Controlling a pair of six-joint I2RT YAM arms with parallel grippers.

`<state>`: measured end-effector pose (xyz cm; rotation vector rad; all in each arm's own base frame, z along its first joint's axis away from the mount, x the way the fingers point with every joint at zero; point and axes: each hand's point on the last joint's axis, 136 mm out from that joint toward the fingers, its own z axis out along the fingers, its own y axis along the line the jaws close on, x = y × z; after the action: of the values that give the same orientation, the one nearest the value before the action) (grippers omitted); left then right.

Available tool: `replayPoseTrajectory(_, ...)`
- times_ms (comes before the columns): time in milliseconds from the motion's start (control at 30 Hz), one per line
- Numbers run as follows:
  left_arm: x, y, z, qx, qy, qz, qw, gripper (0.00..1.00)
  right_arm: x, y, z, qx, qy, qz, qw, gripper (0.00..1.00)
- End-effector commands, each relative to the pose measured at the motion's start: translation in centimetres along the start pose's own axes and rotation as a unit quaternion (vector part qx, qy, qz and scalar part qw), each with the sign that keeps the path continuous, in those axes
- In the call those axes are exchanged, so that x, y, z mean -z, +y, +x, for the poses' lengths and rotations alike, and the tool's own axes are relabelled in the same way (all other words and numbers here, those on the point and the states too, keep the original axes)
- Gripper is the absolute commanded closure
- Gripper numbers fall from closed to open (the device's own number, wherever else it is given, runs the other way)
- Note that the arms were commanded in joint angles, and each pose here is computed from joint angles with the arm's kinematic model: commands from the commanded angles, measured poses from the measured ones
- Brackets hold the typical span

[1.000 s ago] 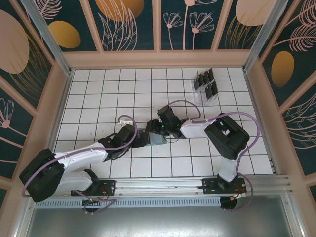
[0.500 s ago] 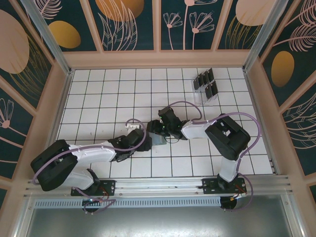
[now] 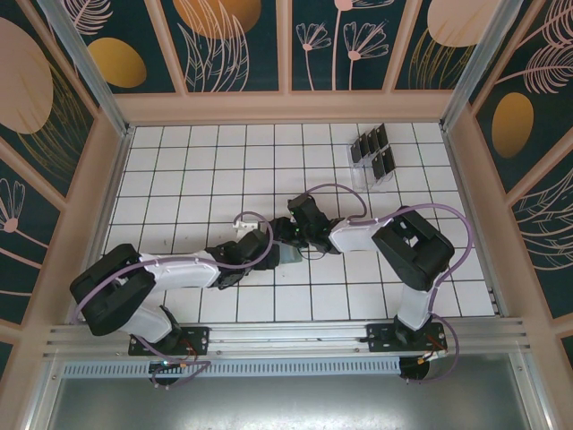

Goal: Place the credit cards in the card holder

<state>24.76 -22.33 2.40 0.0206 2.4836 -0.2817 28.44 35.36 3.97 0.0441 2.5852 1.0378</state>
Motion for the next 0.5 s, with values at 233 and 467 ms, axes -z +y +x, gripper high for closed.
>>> replayPoseTrajectory(233, -0.9, 1.0, 0.7, -0.013, 0.006, -0.036, 0.999, 0.02, 3.7, 0.5, -1.2, -0.003, -0.025, -0.002, 1.000, 0.49)
replayPoseTrajectory(467, -1.0, 1.3, 1.2, -0.009, 0.011, -0.037, 0.999, 0.01, 4.8, -0.2, -1.3, -0.011, -0.042, 0.003, 0.999, 0.49)
